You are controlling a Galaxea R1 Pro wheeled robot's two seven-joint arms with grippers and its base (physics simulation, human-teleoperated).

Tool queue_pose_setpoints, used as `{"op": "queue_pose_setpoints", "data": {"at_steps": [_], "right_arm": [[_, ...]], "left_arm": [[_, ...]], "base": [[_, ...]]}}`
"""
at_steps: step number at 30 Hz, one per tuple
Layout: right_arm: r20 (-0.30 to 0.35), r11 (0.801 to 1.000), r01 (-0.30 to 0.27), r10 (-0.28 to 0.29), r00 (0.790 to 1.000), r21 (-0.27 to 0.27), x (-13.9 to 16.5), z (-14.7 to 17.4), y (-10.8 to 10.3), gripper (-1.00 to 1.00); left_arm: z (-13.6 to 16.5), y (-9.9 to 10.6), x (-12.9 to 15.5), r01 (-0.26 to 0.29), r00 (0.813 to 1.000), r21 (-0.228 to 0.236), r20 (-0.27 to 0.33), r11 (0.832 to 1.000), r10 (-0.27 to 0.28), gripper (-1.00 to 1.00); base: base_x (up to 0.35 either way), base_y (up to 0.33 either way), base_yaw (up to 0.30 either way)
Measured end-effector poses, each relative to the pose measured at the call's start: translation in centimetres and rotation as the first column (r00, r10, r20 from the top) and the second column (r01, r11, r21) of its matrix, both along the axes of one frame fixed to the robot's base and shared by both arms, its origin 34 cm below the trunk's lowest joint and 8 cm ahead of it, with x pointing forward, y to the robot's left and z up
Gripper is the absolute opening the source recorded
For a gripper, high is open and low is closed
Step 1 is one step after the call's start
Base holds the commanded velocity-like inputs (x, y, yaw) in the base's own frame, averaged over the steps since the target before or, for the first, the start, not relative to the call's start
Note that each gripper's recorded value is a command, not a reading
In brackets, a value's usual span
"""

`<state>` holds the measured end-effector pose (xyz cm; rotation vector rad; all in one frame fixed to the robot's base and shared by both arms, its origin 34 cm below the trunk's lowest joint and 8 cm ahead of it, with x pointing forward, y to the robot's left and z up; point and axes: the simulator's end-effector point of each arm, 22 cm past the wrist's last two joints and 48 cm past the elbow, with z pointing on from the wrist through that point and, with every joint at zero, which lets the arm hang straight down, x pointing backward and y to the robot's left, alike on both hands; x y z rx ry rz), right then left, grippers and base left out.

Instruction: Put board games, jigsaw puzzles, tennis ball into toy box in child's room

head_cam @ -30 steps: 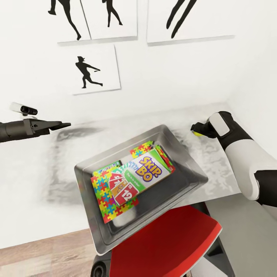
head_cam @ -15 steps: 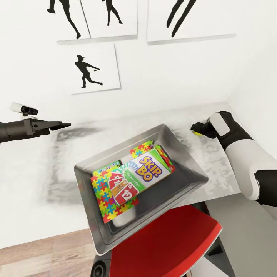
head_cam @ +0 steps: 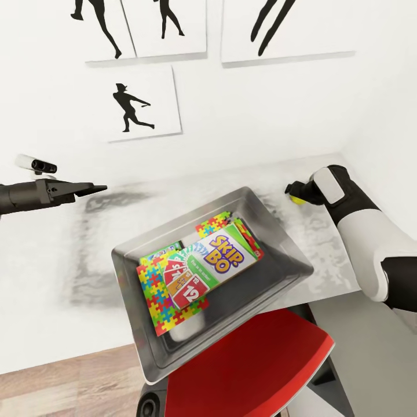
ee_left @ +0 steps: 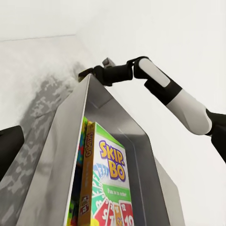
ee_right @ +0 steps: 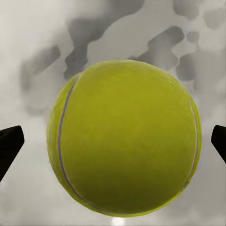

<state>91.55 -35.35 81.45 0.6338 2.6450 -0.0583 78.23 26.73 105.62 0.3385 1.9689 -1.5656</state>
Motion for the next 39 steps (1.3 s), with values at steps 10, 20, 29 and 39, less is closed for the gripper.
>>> {"op": "queue_pose_setpoints", "data": {"at_steps": [10,20,29,39], "right_arm": [[0.011,1.000,-0.002,0.002,1.000,-0.002,0.3,0.4,0.0,1.00],[0.021,1.000,0.001,-0.001,1.000,-0.005,0.4,1.3,-0.3,1.00],[0.023,1.000,0.005,-0.005,1.000,-0.005,0.4,1.4,-0.7,1.00],[0.022,1.000,-0.001,0.001,1.000,0.001,0.5,1.4,-0.1,1.00]], "left_arm": [[0.1,0.0,0.0,-0.001,1.000,0.000,0.002,1.000,0.001,1.00],[0.8,0.0,-0.1,0.000,1.000,0.000,0.012,1.000,0.000,1.00],[0.9,0.0,-0.1,-0.001,1.000,-0.001,0.013,1.000,0.001,1.00],[0.8,0.0,-0.1,0.000,1.000,0.001,0.012,1.000,0.000,1.00]], "base": [[0.000,0.000,0.000],[0.000,0.000,0.000],[0.000,0.000,0.000],[0.000,0.000,0.000]]}}
